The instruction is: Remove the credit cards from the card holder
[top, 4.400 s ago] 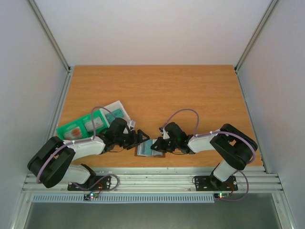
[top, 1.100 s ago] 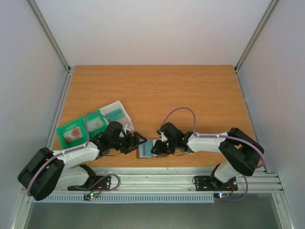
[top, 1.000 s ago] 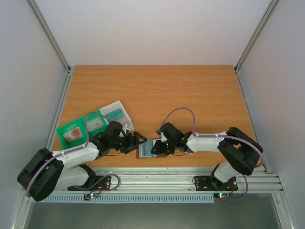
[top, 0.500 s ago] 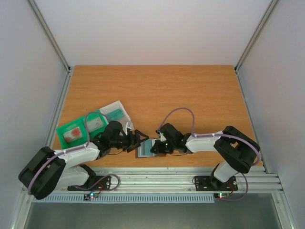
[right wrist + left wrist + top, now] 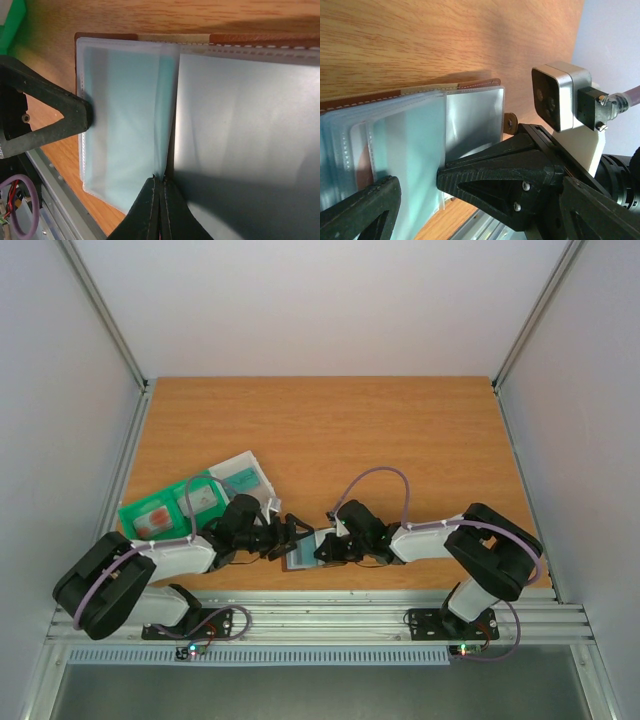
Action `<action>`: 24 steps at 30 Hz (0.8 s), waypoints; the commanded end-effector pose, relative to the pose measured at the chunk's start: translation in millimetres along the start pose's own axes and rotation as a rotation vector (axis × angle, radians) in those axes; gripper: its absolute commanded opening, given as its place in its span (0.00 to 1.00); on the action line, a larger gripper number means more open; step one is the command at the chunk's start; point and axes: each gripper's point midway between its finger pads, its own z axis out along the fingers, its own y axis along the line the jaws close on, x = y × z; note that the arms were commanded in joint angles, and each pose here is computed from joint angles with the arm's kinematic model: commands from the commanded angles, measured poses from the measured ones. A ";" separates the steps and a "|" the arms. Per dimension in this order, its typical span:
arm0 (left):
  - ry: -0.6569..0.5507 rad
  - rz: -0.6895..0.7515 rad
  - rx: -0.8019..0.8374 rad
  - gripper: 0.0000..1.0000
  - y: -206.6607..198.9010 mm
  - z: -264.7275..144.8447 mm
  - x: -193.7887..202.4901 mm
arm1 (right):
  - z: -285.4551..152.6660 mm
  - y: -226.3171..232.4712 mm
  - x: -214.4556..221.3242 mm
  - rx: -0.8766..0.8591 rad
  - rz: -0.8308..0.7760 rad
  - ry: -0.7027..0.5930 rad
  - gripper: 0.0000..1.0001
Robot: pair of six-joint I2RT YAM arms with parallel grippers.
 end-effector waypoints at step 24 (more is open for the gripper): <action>-0.042 0.063 0.003 0.88 -0.8 -9.7 0.3 | 6.5 -49.7 28.1 0.150 0.085 0.048 0.02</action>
